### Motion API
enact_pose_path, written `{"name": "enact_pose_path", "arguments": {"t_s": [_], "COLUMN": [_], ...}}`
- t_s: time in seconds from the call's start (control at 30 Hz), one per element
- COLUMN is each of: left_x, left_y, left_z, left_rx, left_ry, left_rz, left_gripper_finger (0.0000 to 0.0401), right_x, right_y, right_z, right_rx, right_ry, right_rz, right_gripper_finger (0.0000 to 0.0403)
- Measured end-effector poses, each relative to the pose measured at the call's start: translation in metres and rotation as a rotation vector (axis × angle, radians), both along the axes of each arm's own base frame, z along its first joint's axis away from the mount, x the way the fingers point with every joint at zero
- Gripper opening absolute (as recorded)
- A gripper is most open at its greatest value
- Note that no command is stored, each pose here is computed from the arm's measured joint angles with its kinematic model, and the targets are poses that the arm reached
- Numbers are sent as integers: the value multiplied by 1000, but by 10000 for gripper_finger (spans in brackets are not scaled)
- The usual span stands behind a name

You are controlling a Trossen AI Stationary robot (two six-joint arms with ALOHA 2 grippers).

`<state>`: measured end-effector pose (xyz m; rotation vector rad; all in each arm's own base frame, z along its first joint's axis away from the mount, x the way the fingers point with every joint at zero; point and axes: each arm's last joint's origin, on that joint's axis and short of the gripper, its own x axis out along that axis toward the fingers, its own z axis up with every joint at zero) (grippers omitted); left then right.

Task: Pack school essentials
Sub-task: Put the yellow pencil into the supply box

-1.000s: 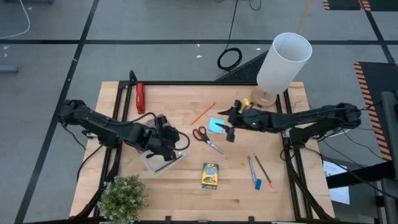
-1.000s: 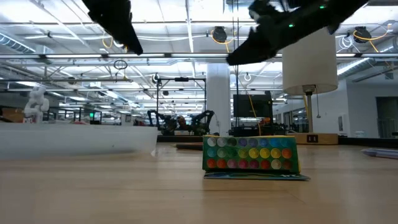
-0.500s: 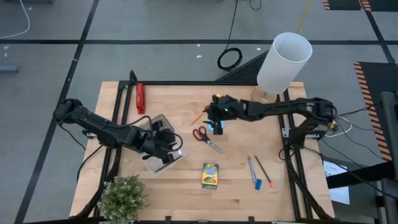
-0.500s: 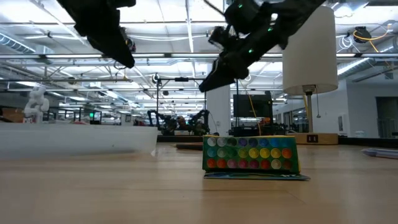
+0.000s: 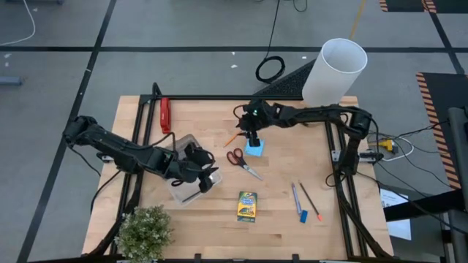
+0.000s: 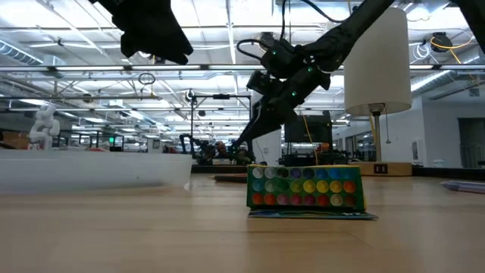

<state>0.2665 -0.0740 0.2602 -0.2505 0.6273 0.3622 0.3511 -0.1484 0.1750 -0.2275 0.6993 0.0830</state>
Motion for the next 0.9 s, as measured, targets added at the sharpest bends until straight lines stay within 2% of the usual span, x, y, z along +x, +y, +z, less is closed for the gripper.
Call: {"name": "enact_pose_path", "arguments": {"t_s": [0.4, 0.63, 0.9], "left_x": [-7, -18, -20], "left_y": [11, 14, 16], "left_z": [12, 22, 25], "left_rx": [-27, -7, 16], "left_ry": [-15, -22, -30], "left_rz": [-29, -41, -43], "left_gripper_finger": [141, 141, 141], "right_x": [2, 5, 5], "right_y": [-1, -3, -2], "right_z": [3, 7, 7], "right_rx": [23, 19, 30], "right_ry": [-32, -81, -84], "right_rz": [-35, -50, -57], "right_gripper_finger": [155, 155, 155]}}
